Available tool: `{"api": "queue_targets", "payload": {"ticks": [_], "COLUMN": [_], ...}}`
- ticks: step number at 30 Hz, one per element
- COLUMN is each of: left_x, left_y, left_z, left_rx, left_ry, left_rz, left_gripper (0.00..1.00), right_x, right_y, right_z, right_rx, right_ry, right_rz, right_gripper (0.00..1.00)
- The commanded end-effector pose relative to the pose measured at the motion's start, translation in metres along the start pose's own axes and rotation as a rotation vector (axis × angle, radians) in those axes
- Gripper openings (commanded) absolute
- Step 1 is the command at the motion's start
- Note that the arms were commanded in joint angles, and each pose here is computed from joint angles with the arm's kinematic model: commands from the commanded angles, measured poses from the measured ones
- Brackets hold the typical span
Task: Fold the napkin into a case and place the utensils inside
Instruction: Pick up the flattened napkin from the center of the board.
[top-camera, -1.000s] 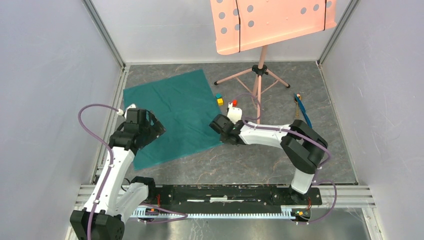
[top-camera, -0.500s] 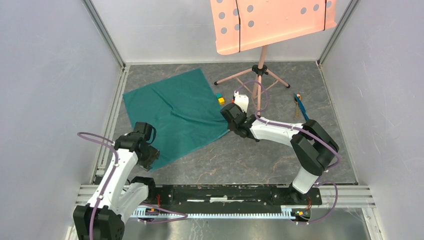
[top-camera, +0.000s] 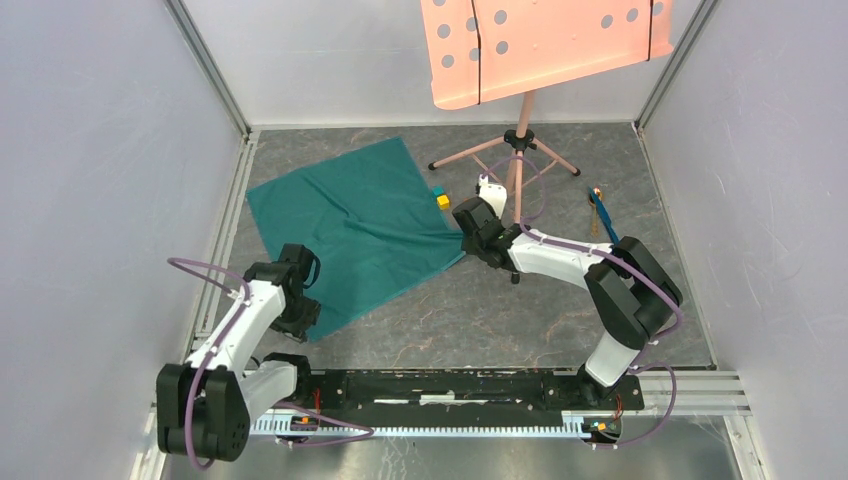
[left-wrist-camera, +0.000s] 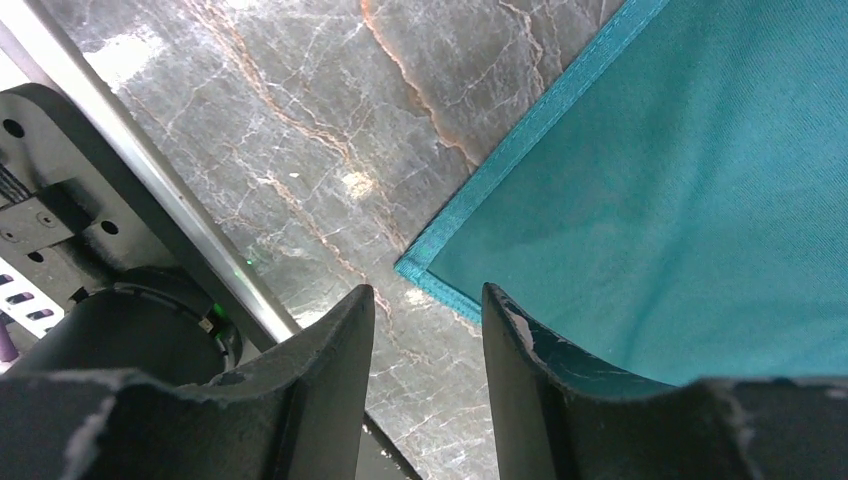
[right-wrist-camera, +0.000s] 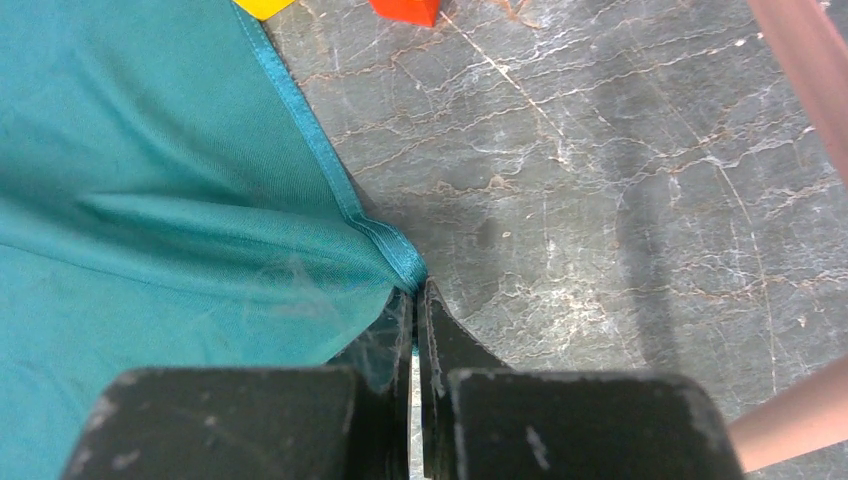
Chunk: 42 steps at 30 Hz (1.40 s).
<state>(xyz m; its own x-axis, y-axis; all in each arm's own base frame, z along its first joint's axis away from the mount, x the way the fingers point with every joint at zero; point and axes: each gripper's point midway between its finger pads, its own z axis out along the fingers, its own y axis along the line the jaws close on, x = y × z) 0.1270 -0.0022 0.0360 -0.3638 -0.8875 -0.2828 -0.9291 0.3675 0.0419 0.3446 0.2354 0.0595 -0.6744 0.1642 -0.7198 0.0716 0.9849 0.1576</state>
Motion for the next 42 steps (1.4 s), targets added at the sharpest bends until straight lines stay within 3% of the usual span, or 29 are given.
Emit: {"api": "queue_targets", "payload": {"ticks": [1,5,11,18,37,42], "left_x": [-0.003,0.011,0.010,0.008,0.011,0.014], "left_y": [-0.020,-0.027,-0.011,-0.006,-0.003,-0.006], "left_z": [0.012,0.022,0.024,0.020,0.016,0.024], "left_rx": [0.033,0.057,0.006,-0.027,-0.021,0.005], "left_ry": [-0.017,0.046,0.024,0.019,0.039,0.037], "left_rz": [-0.026,-0.027,-0.063,-0.048,-0.059,-0.086], "left_gripper": [0.52,0.50,0.51,0.62,0.61,0.57], "right_x": [-0.011,-0.011,-0.011,-0.013,-0.012,-0.011], "right_y": [0.012,0.014,0.016,0.016,0.018,0.018], "right_z": [0.000,0.000,0.000,-0.001,-0.002,-0.002], "right_rx": [-0.045,-0.057,-0.063,-0.064,-0.072,-0.077], "right_ry": [-0.022,-0.022,-0.019,-0.023,-0.018,-0.016], "right_rz": [0.022,0.030,0.037,0.043,0.050,0.051], "right_gripper": [0.00,0.00,0.00,0.00,0.00,0.00]}}
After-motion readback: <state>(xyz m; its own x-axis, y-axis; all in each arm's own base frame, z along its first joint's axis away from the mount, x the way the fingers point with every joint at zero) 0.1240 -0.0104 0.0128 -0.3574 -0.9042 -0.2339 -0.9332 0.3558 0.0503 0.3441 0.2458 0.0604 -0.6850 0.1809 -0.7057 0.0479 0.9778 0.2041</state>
